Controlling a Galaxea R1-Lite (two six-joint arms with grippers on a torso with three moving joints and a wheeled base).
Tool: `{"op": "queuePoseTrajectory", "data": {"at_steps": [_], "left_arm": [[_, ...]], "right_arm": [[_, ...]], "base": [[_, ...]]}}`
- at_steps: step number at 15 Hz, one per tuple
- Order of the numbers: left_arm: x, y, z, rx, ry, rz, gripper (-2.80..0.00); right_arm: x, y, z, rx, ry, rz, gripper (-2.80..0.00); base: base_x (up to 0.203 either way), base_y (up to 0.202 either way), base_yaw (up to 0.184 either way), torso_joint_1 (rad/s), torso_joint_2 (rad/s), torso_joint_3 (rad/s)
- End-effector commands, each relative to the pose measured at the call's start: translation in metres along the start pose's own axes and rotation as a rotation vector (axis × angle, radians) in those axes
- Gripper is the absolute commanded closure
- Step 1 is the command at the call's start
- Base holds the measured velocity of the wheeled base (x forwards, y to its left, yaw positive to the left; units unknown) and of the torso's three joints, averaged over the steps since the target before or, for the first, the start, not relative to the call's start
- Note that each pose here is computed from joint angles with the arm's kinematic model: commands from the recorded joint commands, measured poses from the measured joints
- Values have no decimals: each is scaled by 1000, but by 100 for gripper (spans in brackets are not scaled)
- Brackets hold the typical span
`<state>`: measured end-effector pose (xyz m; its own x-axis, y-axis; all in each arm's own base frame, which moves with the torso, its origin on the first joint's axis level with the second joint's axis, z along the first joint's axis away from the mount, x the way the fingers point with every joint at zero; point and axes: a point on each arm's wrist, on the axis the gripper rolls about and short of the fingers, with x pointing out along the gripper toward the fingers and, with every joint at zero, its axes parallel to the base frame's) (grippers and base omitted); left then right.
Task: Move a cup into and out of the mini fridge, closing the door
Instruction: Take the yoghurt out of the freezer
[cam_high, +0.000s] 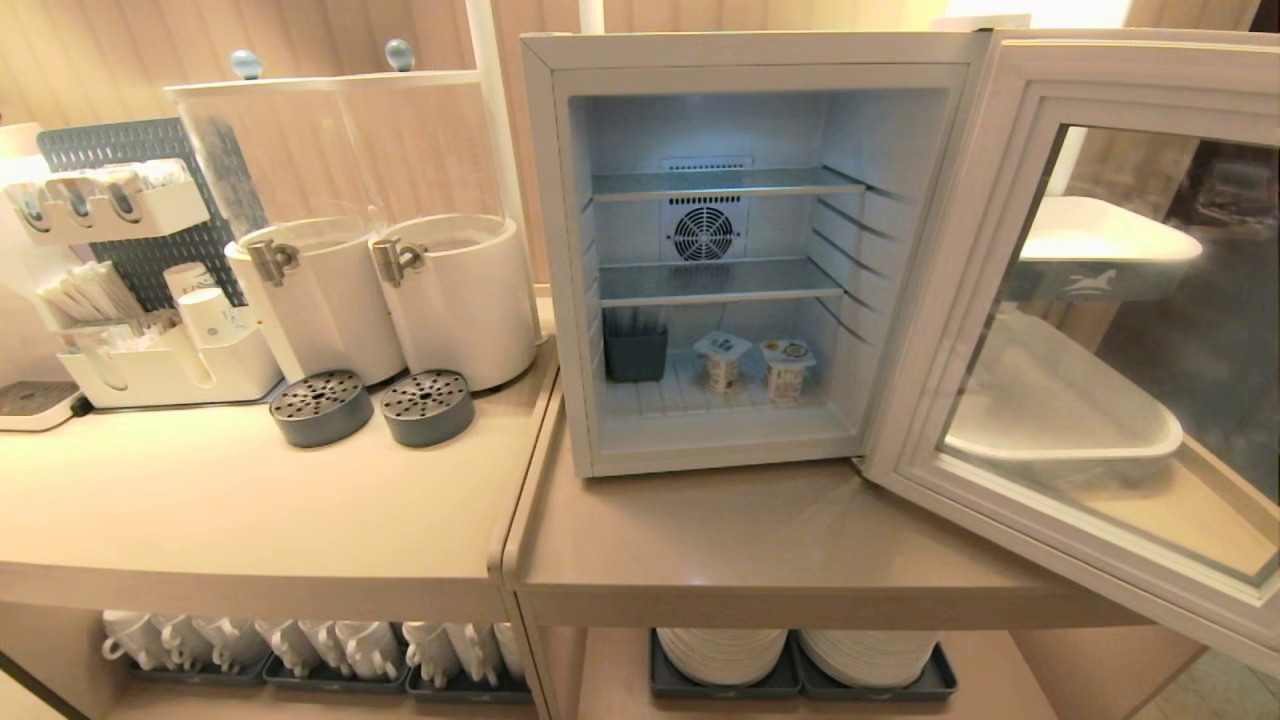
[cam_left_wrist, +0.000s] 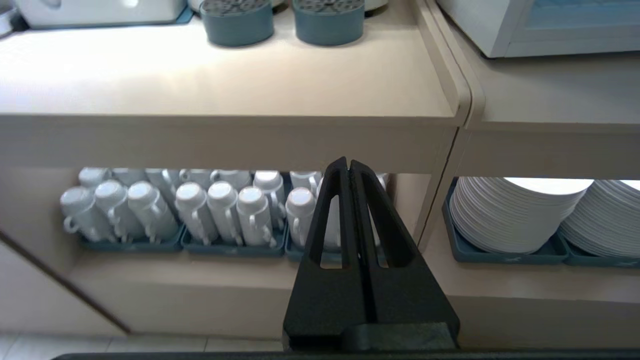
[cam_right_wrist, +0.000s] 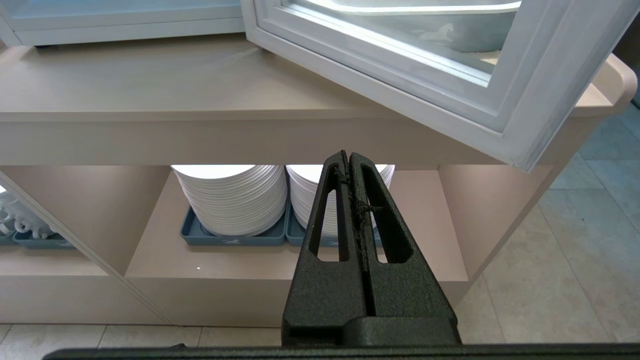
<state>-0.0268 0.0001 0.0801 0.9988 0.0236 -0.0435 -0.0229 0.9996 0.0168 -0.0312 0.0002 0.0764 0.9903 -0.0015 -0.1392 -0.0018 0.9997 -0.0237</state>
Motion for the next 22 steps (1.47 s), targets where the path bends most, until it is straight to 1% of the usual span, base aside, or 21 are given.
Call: {"op": "queuePoseTrajectory", "data": {"at_steps": [1,2,4,17,20,22], "left_arm": [[4,0,-7,16,-6,-12,0],[4,-1,-5,28,-24,-17,0],[4,-1,-5,18,-37,-20,0],[4,-1,-5,2,-41,-16,0],[4,-1,-5,1,-41,-15,0],[4,-1,-5,2,-41,-15,0]], "right_arm": [[0,0,0,1,1,0,0],[0,0,0,1,3,-1,0],[0,0,0,1,2,-1,0],[0,0,0,1,3,-1,0],[0,0,0,1,2,-1,0],[0,0,0,1,3,-3,0]], "base": [[0,0,0,0,0,0],[0,0,0,0,0,0],[0,0,0,0,0,0],[0,0,0,0,0,0],[-158,0,0,1,0,1],[-30,0,1,-1,-5,2]]}}
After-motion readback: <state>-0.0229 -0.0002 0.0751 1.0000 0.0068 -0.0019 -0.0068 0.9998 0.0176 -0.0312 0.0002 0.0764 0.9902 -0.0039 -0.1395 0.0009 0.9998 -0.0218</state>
